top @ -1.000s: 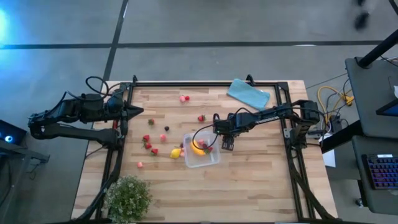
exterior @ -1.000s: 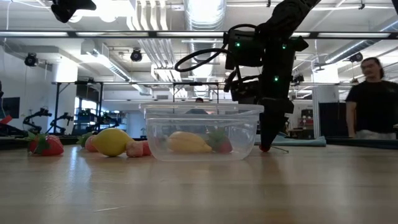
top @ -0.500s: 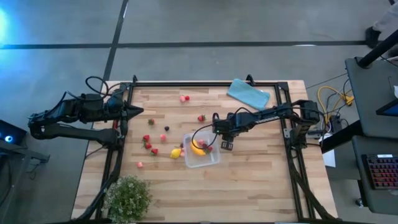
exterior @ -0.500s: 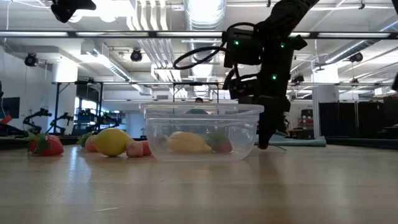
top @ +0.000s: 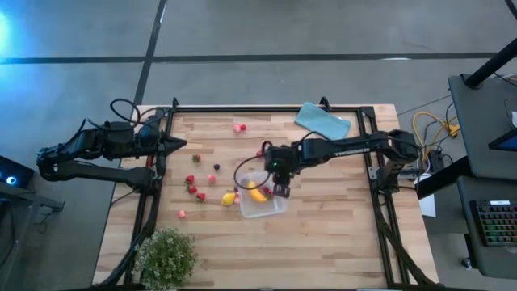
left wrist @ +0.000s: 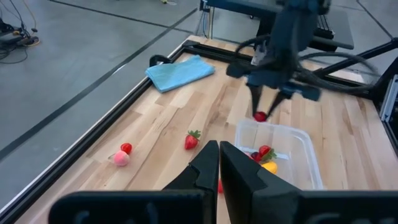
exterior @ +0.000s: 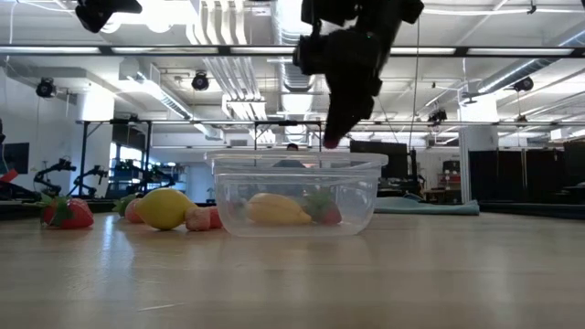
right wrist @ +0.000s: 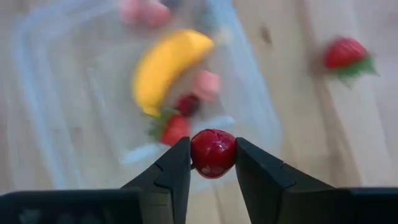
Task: Pick and placing Produce into tupperware
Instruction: Put the red cherry into the transparent bin, then put the red strawberry into the transparent bin
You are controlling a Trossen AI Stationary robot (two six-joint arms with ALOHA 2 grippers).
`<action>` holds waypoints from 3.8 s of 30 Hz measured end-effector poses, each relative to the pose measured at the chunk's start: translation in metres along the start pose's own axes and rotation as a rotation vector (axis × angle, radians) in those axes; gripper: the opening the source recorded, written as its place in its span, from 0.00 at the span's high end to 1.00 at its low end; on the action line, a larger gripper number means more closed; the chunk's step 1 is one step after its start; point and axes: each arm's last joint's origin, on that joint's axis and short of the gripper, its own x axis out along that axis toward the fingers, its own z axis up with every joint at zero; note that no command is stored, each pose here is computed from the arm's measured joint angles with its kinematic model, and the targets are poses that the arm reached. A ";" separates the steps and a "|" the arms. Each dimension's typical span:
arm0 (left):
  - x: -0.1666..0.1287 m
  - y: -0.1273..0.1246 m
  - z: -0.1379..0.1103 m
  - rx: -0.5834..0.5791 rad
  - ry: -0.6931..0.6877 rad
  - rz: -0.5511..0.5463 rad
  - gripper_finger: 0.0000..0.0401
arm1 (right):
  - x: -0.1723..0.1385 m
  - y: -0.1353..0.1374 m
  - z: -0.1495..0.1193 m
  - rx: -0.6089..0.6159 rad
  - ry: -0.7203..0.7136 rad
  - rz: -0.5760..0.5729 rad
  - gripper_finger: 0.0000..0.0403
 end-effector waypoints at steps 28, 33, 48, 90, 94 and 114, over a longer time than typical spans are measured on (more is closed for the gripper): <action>0.001 -0.001 0.004 -0.010 -0.036 -0.008 1.00 | 0.027 -0.074 0.066 -0.149 0.052 -0.143 0.47; 0.000 -0.001 0.004 -0.011 -0.039 -0.008 1.00 | 0.051 -0.099 0.072 -0.222 0.148 -0.137 0.47; -0.001 -0.001 0.004 -0.011 -0.041 -0.009 1.00 | 0.081 -0.109 0.079 -0.242 0.200 -0.121 0.47; -0.005 0.001 0.003 -0.015 -0.055 -0.011 1.00 | 0.105 -0.111 0.063 -0.177 0.204 -0.187 0.55; -0.005 0.001 0.003 -0.015 -0.054 -0.011 1.00 | 0.102 -0.111 0.067 -0.178 0.186 -0.190 0.61; -0.005 0.001 0.003 -0.015 -0.054 -0.011 1.00 | 0.087 -0.109 0.072 -0.108 0.163 -0.199 0.66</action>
